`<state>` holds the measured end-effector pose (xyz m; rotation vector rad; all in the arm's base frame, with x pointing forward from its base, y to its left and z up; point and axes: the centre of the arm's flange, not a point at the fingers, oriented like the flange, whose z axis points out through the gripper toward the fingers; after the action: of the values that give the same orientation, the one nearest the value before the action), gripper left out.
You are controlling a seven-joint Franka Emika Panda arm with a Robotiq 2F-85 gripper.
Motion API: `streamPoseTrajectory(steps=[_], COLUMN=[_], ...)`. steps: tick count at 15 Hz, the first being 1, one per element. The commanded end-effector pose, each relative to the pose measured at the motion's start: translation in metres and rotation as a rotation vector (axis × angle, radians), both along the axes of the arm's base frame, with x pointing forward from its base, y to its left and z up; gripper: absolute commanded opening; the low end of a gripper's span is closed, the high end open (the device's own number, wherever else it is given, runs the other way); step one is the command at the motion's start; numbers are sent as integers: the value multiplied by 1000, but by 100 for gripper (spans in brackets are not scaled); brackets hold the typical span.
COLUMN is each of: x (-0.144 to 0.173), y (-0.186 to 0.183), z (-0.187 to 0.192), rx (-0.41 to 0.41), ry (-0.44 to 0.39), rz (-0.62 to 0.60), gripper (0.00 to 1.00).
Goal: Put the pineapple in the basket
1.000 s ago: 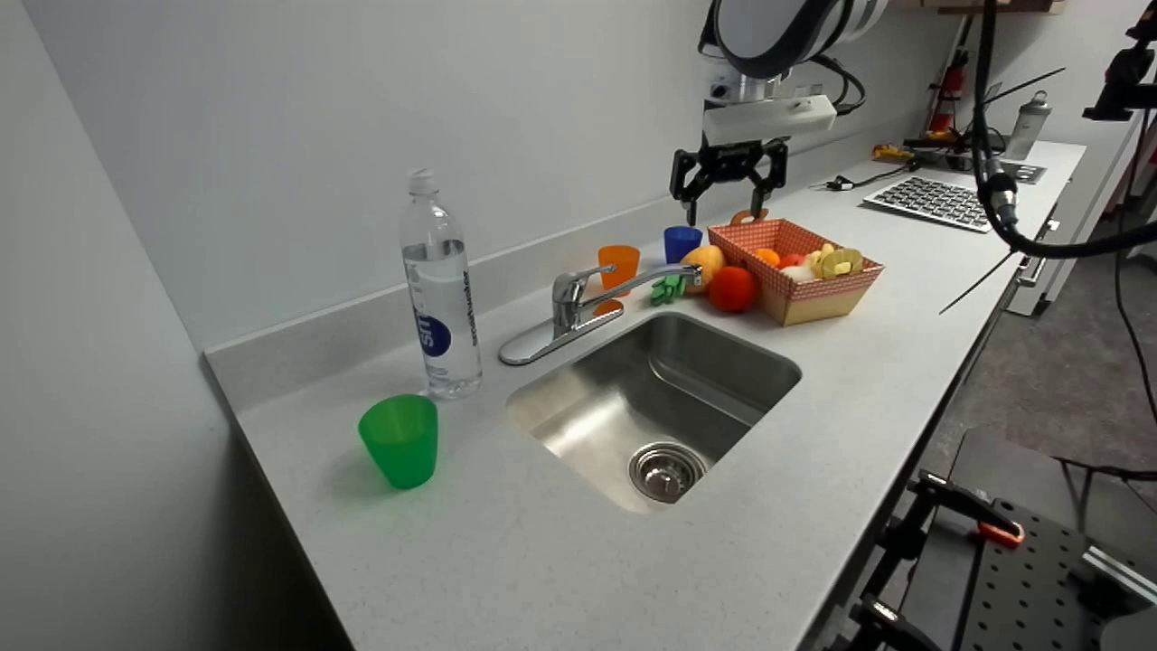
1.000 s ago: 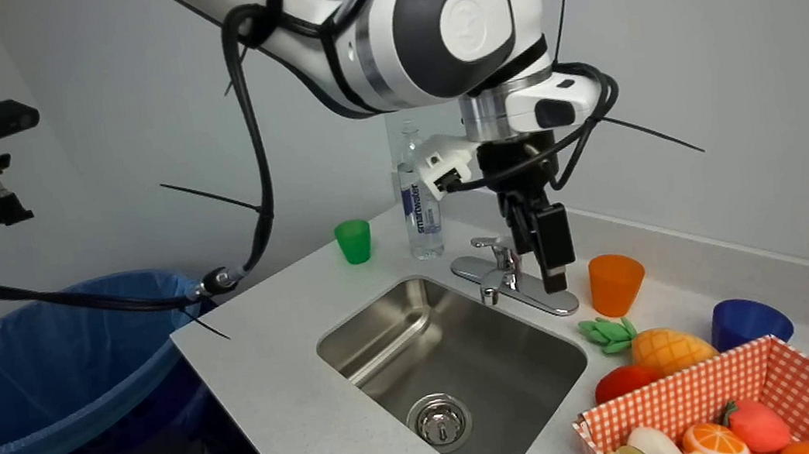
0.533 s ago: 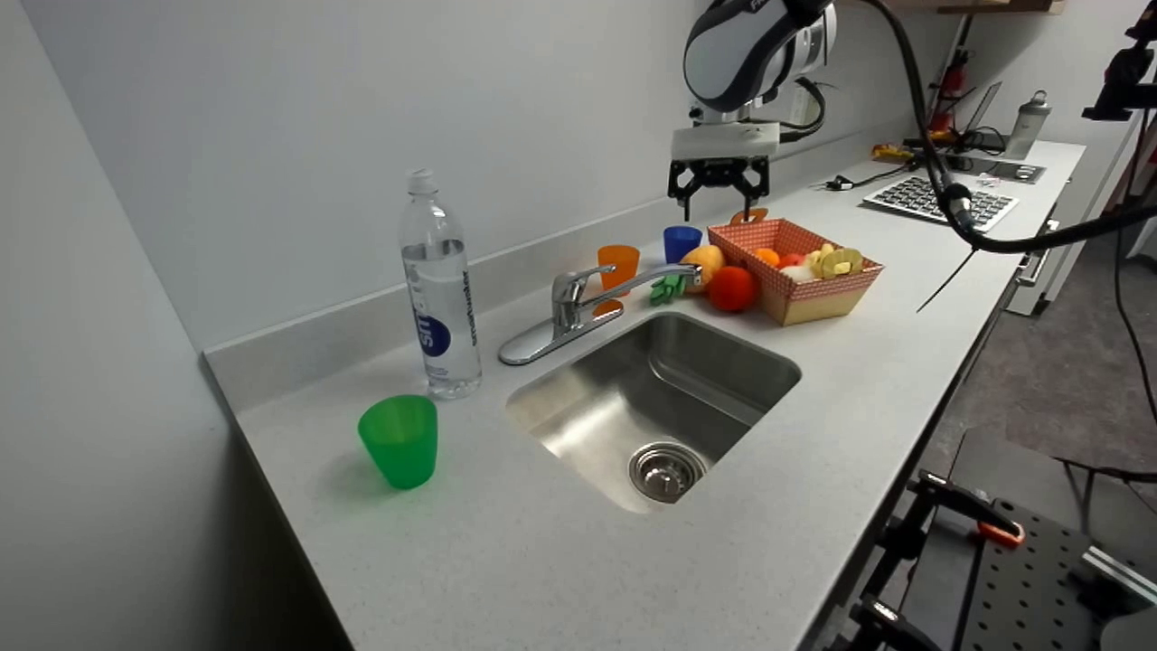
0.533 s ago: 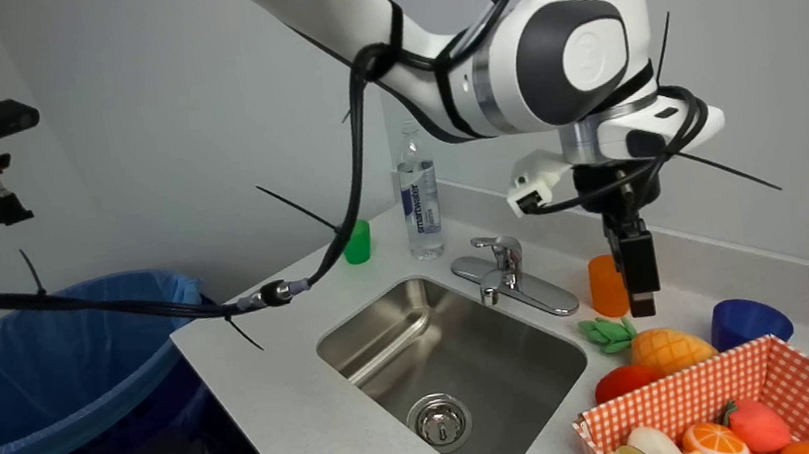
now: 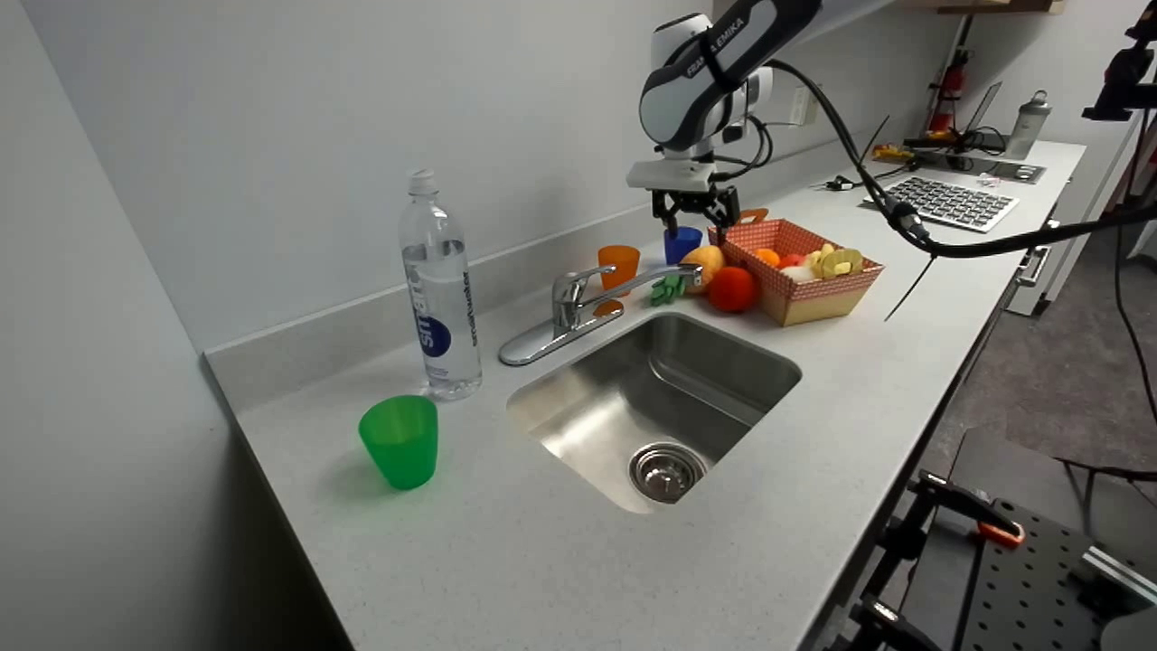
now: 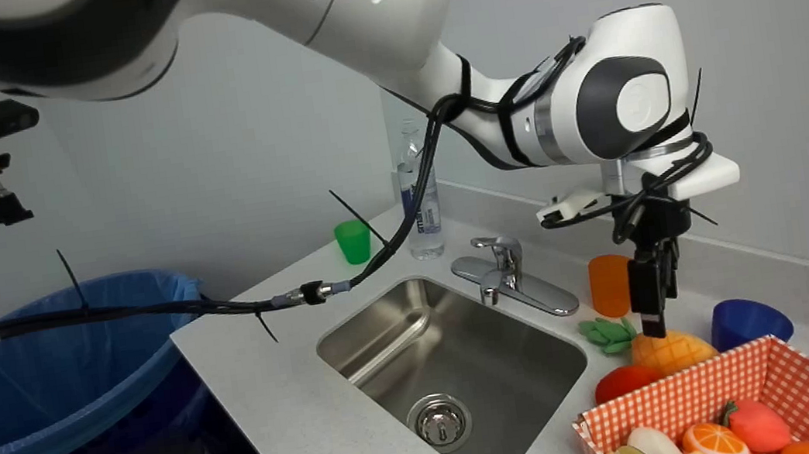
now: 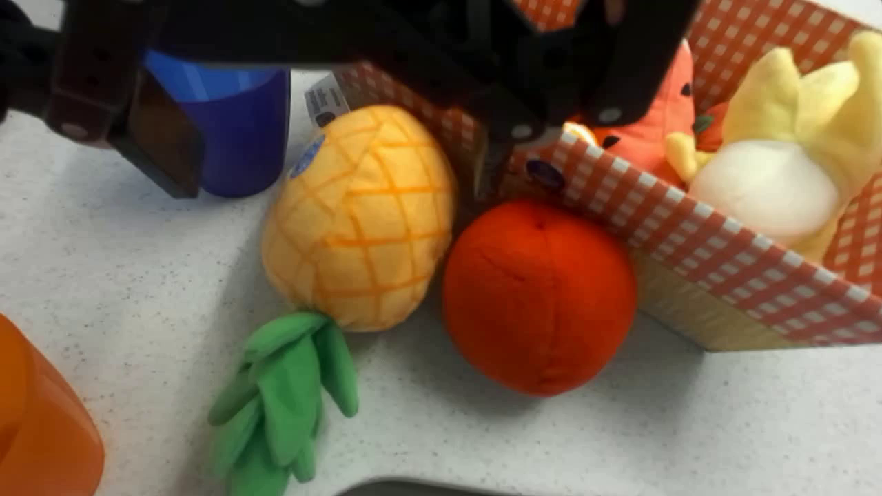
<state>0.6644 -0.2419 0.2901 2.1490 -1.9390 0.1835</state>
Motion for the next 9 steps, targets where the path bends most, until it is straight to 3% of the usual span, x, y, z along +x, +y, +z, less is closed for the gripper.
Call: streamPoseTrajectory(steps=[1, 4, 5, 9], x=[37, 40, 39, 38], y=[-7, -10, -12, -18], z=[-12, -21, -22, -28], rx=[14, 15, 7, -5], ry=[24, 46, 50, 67], rz=[-135, -166, -163, -144], gripper=[100, 100, 85, 98])
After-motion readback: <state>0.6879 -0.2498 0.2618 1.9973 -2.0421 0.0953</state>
